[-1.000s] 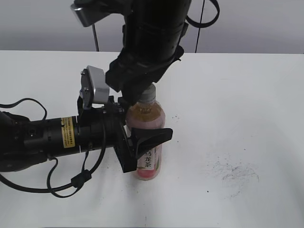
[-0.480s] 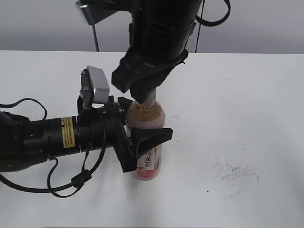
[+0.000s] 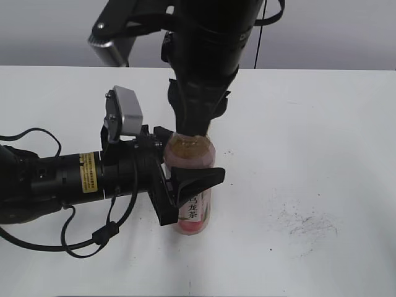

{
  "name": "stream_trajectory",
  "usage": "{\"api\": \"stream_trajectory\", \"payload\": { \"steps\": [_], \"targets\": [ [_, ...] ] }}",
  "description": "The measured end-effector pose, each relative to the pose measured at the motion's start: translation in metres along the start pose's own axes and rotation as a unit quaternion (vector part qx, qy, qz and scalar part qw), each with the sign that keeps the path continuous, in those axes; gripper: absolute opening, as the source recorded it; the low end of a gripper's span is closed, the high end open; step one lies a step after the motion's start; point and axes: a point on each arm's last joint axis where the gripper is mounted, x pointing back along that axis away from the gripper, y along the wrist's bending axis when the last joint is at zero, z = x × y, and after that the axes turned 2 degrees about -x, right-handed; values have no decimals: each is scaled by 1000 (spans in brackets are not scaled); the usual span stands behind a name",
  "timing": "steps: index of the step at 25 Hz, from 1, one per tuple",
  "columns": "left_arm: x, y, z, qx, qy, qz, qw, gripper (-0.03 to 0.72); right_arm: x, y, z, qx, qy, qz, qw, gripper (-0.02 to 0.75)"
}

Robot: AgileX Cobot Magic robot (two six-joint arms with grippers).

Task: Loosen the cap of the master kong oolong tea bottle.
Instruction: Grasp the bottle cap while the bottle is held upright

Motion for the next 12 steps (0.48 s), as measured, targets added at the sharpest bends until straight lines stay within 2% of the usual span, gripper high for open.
{"api": "stream_trajectory", "payload": {
  "steps": [2,4,7,10,12],
  "targets": [
    [0,0,0,-2,0,1,1000,445,0,0,0,114,-1,-1,994,269],
    [0,-1,0,-4,0,3,1000,445,1,1,0,224,-2,-4,975,269],
    [0,-1,0,-5,0,3,1000,445,1,1,0,416,-3,-3,909,269],
    [0,-1,0,-5,0,3,1000,445,1,1,0,597,-3,-2,803,269],
    [0,-1,0,-5,0,3,1000,445,1,1,0,715,-4,0,699,269]
  ]
}}
